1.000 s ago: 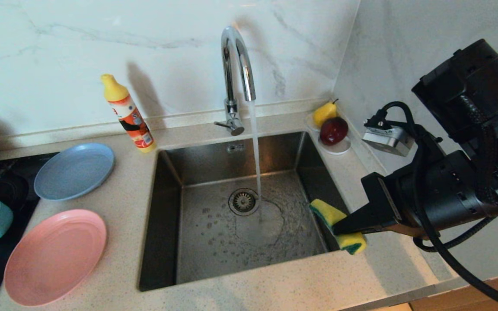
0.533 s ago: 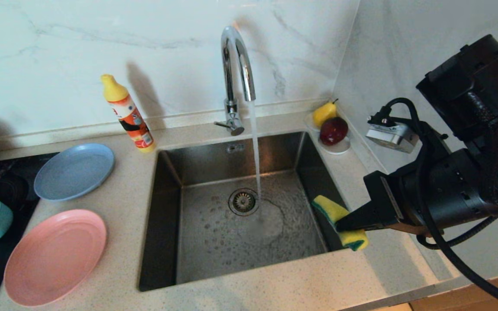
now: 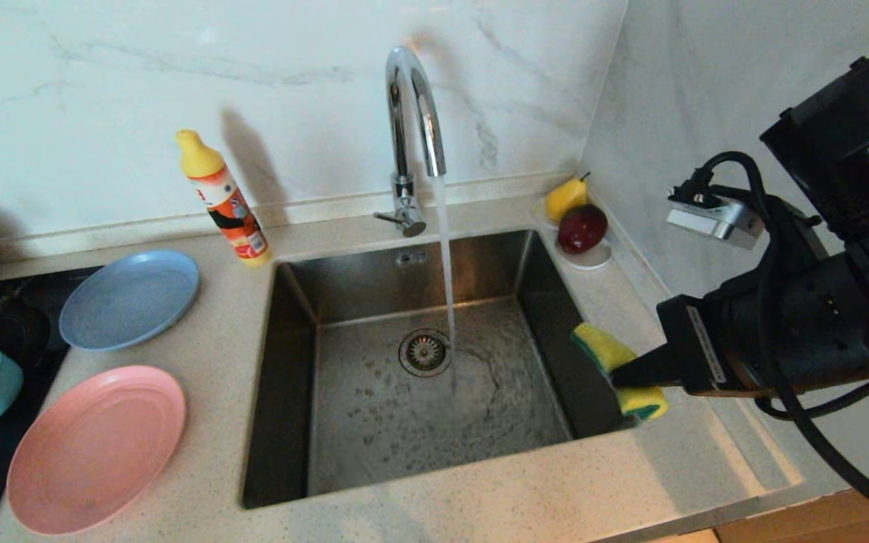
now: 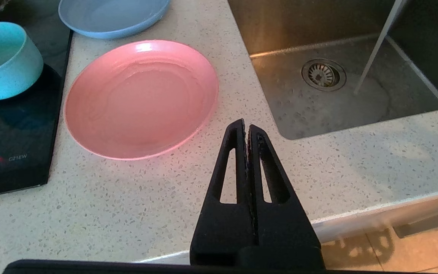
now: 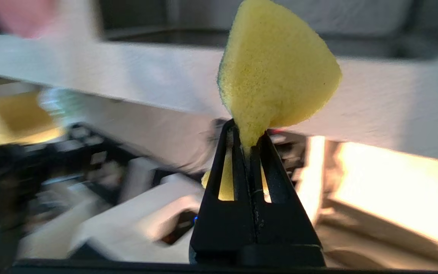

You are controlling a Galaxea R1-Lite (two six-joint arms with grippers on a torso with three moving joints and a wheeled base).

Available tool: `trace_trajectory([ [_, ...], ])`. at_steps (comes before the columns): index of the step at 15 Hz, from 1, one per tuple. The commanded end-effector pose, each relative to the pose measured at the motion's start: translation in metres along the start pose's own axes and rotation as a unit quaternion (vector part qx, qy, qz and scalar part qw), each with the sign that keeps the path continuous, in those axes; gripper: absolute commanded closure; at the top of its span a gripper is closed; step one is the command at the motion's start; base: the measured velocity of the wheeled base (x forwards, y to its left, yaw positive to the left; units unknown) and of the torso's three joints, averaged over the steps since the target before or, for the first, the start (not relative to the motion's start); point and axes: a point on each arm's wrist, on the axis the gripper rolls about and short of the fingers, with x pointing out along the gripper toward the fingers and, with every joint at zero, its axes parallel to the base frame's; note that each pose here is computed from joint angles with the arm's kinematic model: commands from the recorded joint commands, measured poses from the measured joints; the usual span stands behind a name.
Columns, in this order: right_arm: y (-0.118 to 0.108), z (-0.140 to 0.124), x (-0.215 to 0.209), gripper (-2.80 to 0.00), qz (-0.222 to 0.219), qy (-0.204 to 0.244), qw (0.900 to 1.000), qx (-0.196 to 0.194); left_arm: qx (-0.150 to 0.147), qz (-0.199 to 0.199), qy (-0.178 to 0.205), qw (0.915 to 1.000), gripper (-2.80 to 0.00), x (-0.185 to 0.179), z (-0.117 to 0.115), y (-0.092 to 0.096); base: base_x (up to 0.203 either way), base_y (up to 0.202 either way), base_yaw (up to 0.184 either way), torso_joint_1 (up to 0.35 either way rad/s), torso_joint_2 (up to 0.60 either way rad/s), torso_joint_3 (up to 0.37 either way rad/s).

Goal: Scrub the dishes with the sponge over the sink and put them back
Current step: Put down the sponge

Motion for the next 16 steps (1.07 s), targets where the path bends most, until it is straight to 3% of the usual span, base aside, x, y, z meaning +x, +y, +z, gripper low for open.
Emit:
trace_trajectory([
  [1,-0.002,-0.006,0.0,0.0,-0.057,-0.024,0.998,-0.019,0.0,-0.001,0.01,1.0,0.0,0.001,-0.005,0.0,0.0,0.0,0.0,0.0,0.0,0.0],
  [5,-0.009,-0.02,0.001,0.0,-0.137,-0.049,0.989,-0.041,0.0,-0.001,0.009,1.0,0.0,0.001,-0.005,0.0,0.0,0.0,0.0,0.0,0.0,0.0],
  [9,-0.013,-0.039,0.004,0.0,-0.21,-0.07,0.973,-0.065,0.0,-0.001,0.01,1.0,0.0,0.001,-0.005,0.0,0.0,0.0,0.0,0.0,0.0,0.0],
  [16,-0.034,-0.09,0.049,0.0,-0.28,-0.082,0.942,-0.164,0.0,-0.001,0.009,1.0,0.0,0.001,-0.005,0.0,0.0,0.0,0.0,0.0,0.0,0.0],
])
